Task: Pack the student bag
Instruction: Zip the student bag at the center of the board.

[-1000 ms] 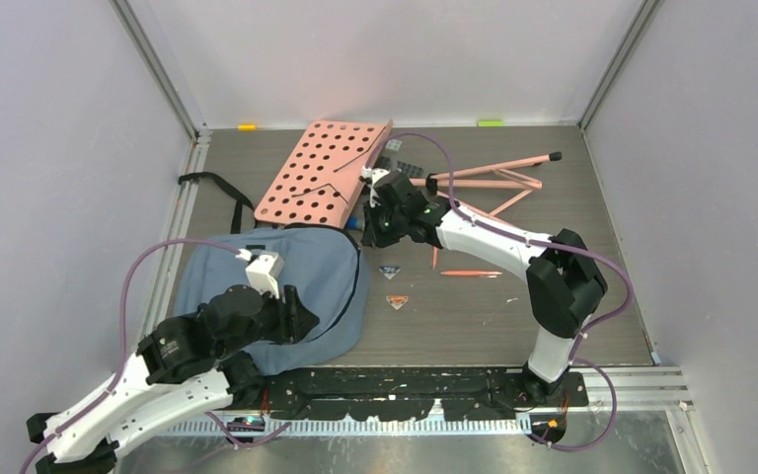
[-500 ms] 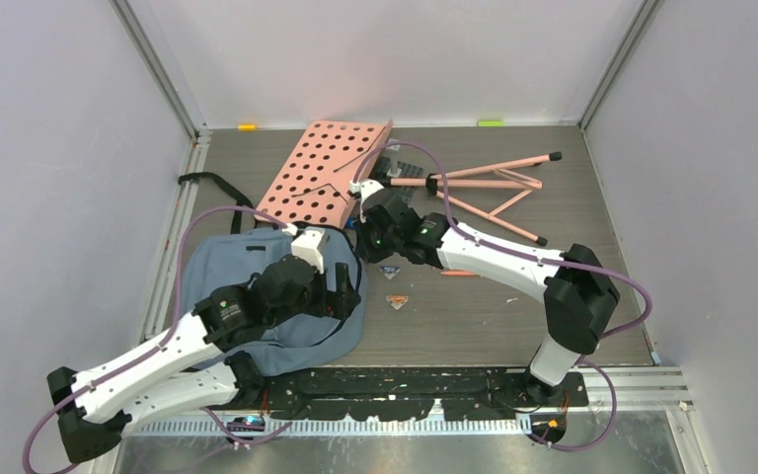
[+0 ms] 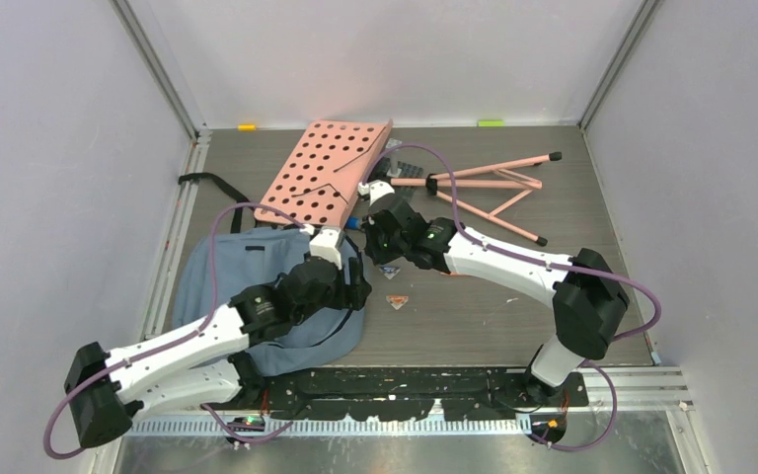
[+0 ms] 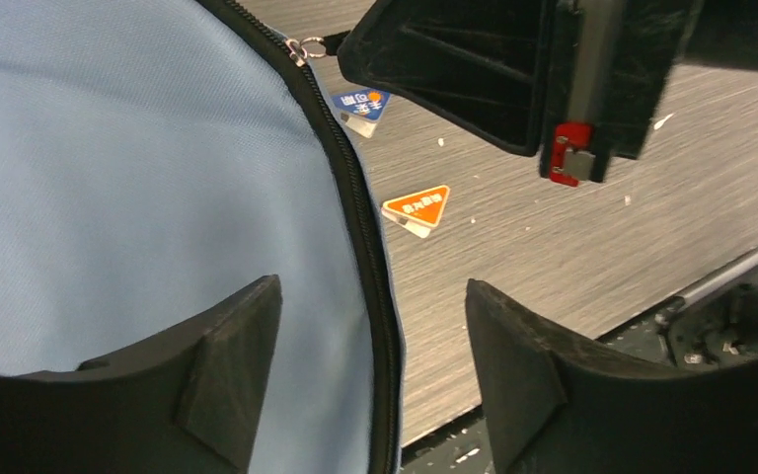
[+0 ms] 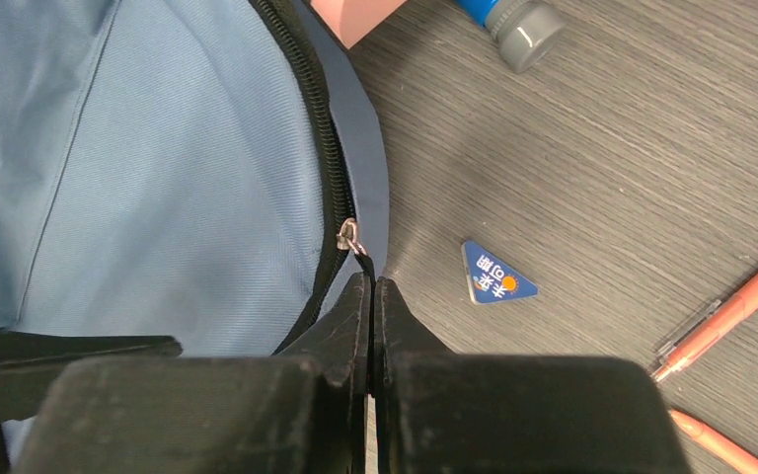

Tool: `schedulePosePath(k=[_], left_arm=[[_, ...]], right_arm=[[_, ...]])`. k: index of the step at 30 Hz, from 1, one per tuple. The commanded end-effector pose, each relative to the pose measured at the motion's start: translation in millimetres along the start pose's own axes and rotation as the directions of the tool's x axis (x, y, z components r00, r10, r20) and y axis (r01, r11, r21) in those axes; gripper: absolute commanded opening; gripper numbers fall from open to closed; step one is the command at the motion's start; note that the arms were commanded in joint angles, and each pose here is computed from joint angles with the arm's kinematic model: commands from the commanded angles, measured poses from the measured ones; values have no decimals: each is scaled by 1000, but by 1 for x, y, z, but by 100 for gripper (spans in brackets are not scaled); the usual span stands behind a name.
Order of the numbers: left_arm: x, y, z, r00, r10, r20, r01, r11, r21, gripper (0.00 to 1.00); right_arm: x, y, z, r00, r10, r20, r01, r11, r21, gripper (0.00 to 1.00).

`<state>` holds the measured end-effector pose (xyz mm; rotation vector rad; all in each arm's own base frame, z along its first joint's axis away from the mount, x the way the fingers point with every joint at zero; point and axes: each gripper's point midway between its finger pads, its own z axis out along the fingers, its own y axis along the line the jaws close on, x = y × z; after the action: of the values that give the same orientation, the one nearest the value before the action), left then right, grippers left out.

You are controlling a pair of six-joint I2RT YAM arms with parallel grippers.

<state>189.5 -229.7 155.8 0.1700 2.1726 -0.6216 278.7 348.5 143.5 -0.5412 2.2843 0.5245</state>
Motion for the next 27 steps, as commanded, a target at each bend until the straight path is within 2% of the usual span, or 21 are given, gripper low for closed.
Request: schedulePosePath(k=[1,6,9,11,15,16,27], left_arm=[[-21,-18,13,997,47,67,-49,998,33,66],[-17,-7,25,993,101,57,-99,994,-40,61],[-12,-9,32,994,102,46,-101,994,-28,50],[-9,-13,35,993,112,35,-112,994,-10,36],[-4,-19,31,991,135,7,-135,990,34,3],[-3,-19,27,991,135,3,-135,990,44,0],[39,-30,-43,950,246,-191,-180,934,307,0]], right_arm=[[-27,-3,-20,995,14,97,-16,1000,20,0],[-27,-3,-20,995,15,97,-17,1000,22,0],[-27,-4,-20,995,14,100,-16,1000,25,0],[-28,-4,-20,995,13,101,-15,1000,26,1],[-31,-6,-25,993,1,114,-6,999,40,0],[-33,-8,-26,993,-3,120,-3,999,49,0],[-44,-25,-30,992,-84,98,73,991,117,1]])
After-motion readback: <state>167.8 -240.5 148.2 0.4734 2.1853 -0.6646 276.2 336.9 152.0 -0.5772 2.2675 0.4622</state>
